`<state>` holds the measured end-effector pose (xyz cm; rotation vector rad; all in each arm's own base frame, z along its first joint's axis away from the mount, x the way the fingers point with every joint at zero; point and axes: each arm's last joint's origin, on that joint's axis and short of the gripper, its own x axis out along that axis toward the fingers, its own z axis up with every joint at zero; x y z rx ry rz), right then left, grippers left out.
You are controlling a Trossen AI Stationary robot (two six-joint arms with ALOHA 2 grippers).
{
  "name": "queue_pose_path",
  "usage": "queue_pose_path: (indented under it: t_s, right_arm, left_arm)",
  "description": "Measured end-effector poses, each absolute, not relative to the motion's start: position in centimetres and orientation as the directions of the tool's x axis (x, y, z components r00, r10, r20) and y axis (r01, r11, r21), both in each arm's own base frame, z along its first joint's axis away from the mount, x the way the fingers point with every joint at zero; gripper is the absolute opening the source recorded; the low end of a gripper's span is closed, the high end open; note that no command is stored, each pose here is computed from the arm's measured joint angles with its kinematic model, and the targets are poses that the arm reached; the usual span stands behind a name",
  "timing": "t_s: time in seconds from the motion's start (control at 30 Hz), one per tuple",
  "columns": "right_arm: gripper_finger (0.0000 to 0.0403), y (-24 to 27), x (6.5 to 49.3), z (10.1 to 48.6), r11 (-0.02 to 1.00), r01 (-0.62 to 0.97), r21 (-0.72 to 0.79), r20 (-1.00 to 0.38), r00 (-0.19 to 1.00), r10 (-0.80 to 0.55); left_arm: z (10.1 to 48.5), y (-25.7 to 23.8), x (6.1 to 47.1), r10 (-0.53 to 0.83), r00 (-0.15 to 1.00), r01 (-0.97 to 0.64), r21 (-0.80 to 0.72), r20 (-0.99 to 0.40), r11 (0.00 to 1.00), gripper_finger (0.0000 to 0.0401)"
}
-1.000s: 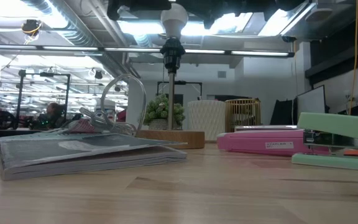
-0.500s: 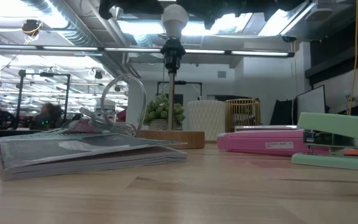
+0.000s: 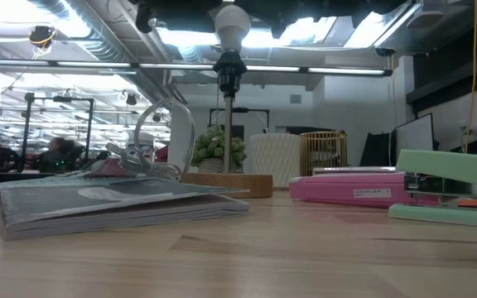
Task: Screw lightbulb
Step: Insert the lightbulb into the lamp
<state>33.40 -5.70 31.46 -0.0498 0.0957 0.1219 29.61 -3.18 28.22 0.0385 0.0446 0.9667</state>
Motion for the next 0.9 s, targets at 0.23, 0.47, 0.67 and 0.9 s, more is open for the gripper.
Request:
queue_pose_path:
  t_s: [0.23, 0.47, 0.67, 0.9]
  right_arm:
    - [0.0044, -5.7, 33.4, 31.5, 0.992, -0.120, -0.044, -0.099, 0.988, 0.115]
    - [0.0044, -5.7, 33.4, 31.5, 0.992, -0.119, -0.044, -0.099, 0.989, 0.114]
    - [0.0044, -5.7, 33.4, 31.5, 0.992, -0.118, -0.044, -0.098, 0.989, 0.114]
    - [0.0044, -5.7, 33.4, 31.5, 0.992, -0.118, -0.046, -0.093, 0.989, 0.113]
  left_arm:
    - [29.3, -3.7, 29.3, 0.828, 0.560, -0.828, 0.060, 0.020, 0.558, 0.0001]
    - [30.2, -6.0, 28.7, 0.781, 0.622, -0.783, 0.045, 0.060, 0.620, 0.0001]
    - [29.5, -7.7, 28.7, 0.673, 0.739, -0.673, -0.004, 0.031, 0.739, 0.0001]
    - [28.6, -7.7, 29.2, 0.589, 0.808, -0.589, -0.043, -0.008, 0.807, 0.0001]
